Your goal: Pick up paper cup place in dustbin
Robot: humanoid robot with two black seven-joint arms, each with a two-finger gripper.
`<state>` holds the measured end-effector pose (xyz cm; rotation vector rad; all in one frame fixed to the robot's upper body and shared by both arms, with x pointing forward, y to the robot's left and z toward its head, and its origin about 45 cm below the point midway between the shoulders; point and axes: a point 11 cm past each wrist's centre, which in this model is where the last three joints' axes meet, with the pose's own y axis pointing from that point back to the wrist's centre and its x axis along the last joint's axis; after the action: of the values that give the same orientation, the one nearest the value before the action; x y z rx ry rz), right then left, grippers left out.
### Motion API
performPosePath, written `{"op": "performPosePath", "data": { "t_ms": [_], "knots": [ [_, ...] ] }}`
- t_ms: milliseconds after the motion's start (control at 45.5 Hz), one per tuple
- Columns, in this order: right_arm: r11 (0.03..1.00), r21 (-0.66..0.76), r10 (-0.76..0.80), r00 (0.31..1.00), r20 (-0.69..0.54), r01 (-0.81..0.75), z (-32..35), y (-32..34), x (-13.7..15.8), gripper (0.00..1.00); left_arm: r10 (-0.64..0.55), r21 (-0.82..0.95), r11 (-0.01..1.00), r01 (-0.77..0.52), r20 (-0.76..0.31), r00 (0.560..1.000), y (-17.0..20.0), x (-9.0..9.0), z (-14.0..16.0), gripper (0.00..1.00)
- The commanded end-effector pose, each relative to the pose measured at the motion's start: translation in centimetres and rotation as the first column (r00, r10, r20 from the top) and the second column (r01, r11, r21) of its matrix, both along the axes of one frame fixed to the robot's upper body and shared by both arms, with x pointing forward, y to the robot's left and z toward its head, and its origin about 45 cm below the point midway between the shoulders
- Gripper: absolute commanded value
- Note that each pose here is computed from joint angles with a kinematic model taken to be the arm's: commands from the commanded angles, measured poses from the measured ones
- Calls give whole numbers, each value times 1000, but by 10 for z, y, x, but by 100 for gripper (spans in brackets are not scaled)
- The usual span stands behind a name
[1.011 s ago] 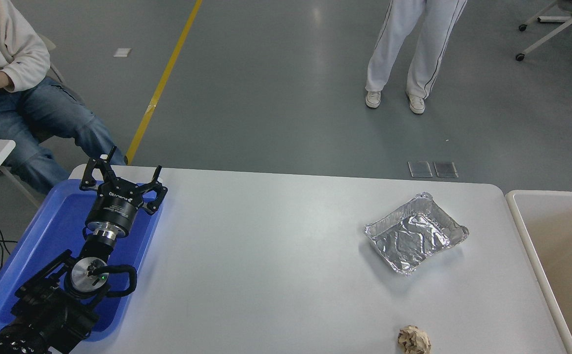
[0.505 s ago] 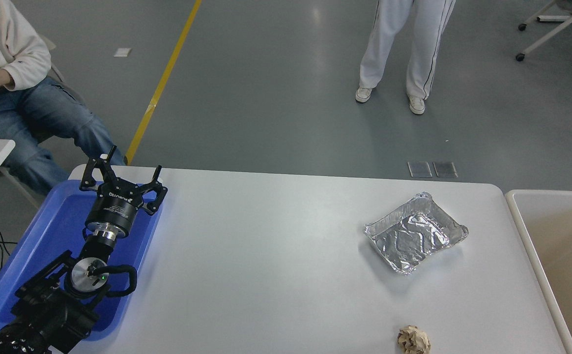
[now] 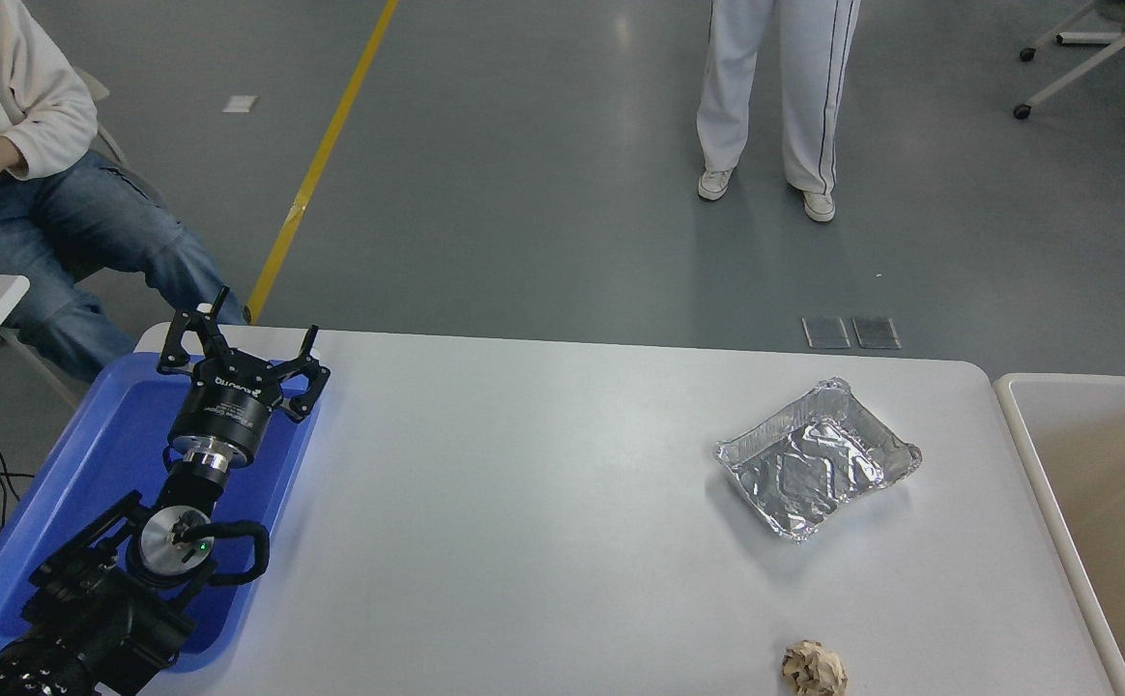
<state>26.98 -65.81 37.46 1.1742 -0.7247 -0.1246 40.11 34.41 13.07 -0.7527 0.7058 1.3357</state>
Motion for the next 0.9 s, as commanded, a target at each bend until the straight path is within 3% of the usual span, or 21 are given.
{"op": "performPosePath", "data": {
  "t_ms": [0, 242, 396, 879],
  "knots": [
    [1000, -30, -2, 1000, 0, 2, -47, -14, -11, 0, -1, 0, 1000, 1, 0, 1000, 0, 0, 0, 100],
    [994, -107, -18, 992, 122, 31, -81, -34, -23, 0, 1, 0, 1000, -1, 1, 1000, 0, 0, 0, 100],
    [987, -161, 33, 984, 175, -4, -110, -29, -7, 0, 1, 0, 1000, -1, 1, 1000, 0, 0, 0, 100],
    [986, -167, 28, 947, 319, 27, -194, -12, -4, 0, 1, 0, 1000, -1, 1, 1000, 0, 0, 0, 100]
  ]
}}
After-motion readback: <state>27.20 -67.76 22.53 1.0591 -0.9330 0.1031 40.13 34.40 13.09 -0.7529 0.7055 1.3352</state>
